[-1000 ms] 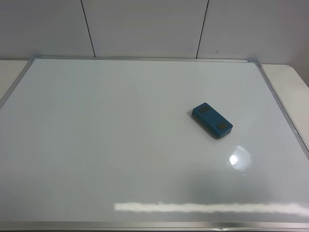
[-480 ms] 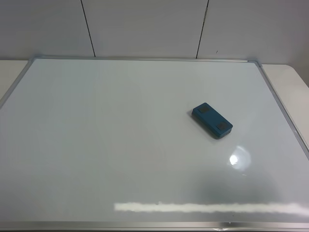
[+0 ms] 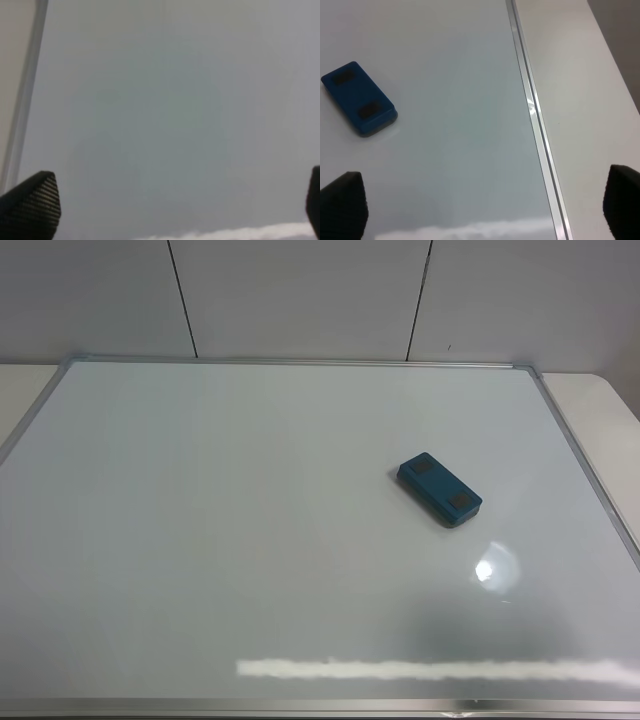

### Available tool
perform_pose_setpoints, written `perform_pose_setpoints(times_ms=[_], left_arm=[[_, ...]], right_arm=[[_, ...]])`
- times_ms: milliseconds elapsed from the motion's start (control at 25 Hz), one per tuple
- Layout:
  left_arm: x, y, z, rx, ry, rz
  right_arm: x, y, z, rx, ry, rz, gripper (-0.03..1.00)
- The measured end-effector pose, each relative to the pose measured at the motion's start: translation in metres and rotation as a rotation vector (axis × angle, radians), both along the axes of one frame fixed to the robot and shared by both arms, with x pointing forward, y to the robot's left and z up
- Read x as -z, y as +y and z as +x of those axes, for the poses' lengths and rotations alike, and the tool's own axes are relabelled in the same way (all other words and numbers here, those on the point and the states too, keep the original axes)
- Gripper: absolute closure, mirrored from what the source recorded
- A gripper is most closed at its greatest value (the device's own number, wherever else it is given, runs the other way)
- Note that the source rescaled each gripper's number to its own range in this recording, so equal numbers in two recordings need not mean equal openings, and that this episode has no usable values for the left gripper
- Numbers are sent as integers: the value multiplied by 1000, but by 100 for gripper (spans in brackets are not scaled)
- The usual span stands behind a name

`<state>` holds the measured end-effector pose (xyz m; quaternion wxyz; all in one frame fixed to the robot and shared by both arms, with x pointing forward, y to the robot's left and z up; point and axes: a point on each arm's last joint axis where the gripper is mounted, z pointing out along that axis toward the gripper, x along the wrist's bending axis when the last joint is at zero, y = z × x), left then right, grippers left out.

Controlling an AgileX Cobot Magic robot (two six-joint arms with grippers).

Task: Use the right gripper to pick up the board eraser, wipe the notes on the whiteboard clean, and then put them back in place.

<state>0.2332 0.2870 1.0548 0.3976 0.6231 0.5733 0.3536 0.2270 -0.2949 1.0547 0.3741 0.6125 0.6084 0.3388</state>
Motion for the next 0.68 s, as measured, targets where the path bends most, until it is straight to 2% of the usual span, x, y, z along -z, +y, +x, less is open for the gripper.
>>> perform_pose_setpoints(times_ms=[120, 240, 360, 680], left_arm=[[0, 0, 0, 0, 0, 0], [0, 0, 0, 0, 0, 0], [0, 0, 0, 0, 0, 0], [0, 0, 0, 0, 0, 0]], right_arm=[[0, 0, 0, -1, -6, 6, 12], [0, 3, 4, 4, -43, 79, 12], [4, 4, 7, 9, -34, 111, 12], [4, 4, 7, 10, -34, 110, 12]])
